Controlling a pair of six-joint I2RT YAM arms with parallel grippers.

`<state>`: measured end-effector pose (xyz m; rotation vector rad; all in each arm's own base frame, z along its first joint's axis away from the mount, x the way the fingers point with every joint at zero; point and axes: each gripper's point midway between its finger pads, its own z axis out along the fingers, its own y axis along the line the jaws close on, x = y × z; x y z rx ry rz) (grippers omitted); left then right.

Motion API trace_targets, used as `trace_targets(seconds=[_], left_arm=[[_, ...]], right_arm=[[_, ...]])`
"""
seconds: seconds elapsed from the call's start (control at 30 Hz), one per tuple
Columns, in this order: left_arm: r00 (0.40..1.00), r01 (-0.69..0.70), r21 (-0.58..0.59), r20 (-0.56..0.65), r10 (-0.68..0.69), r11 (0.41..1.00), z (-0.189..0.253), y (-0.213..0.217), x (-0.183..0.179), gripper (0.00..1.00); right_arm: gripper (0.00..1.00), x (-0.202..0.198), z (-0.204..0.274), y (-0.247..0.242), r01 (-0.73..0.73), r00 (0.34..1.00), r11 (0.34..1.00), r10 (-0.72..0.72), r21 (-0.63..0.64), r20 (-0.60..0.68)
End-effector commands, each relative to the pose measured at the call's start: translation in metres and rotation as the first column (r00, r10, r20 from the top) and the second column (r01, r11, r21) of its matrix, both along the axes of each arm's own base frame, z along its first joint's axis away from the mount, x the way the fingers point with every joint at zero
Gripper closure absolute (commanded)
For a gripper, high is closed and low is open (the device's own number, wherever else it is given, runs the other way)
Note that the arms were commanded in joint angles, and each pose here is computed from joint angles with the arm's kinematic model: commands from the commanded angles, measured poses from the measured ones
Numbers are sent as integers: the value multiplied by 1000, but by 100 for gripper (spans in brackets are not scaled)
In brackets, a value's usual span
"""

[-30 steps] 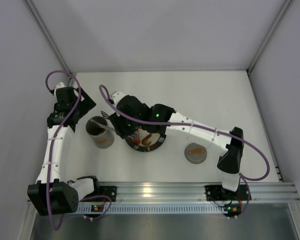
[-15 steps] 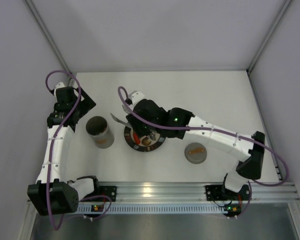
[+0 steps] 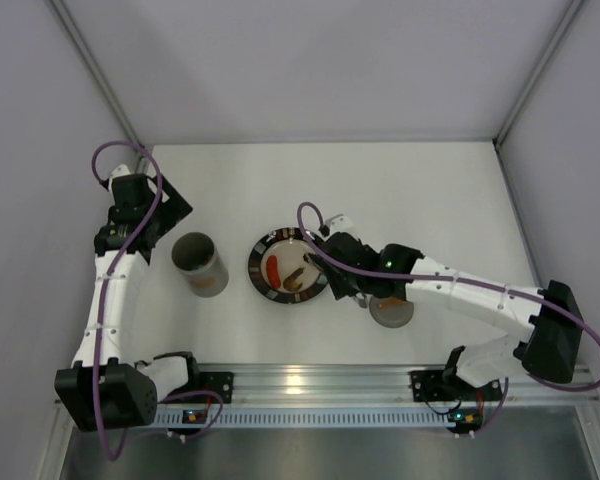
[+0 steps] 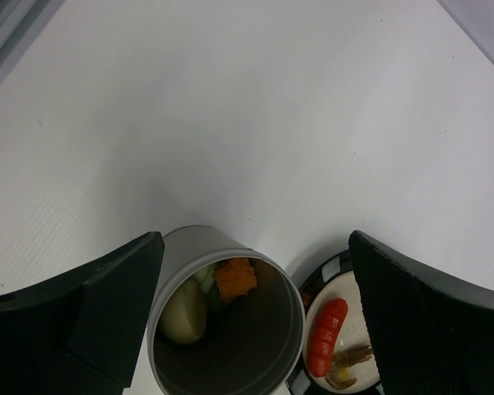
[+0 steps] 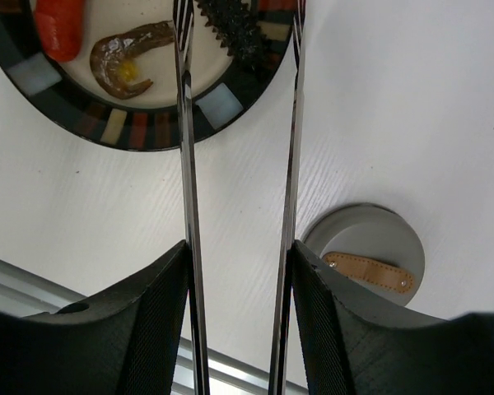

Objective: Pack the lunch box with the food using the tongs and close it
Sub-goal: Pick up the fake food from the plate.

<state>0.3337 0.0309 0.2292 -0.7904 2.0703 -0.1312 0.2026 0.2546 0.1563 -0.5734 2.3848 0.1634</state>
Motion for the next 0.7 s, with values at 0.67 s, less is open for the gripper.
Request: trace_targets(seconds=[0.67], left_arm=[[998,0,14,68,-1,1000,14,3,5,1]], right_arm=[[65,6,-25,16,-10,1000,1000,9,-12,-28]])
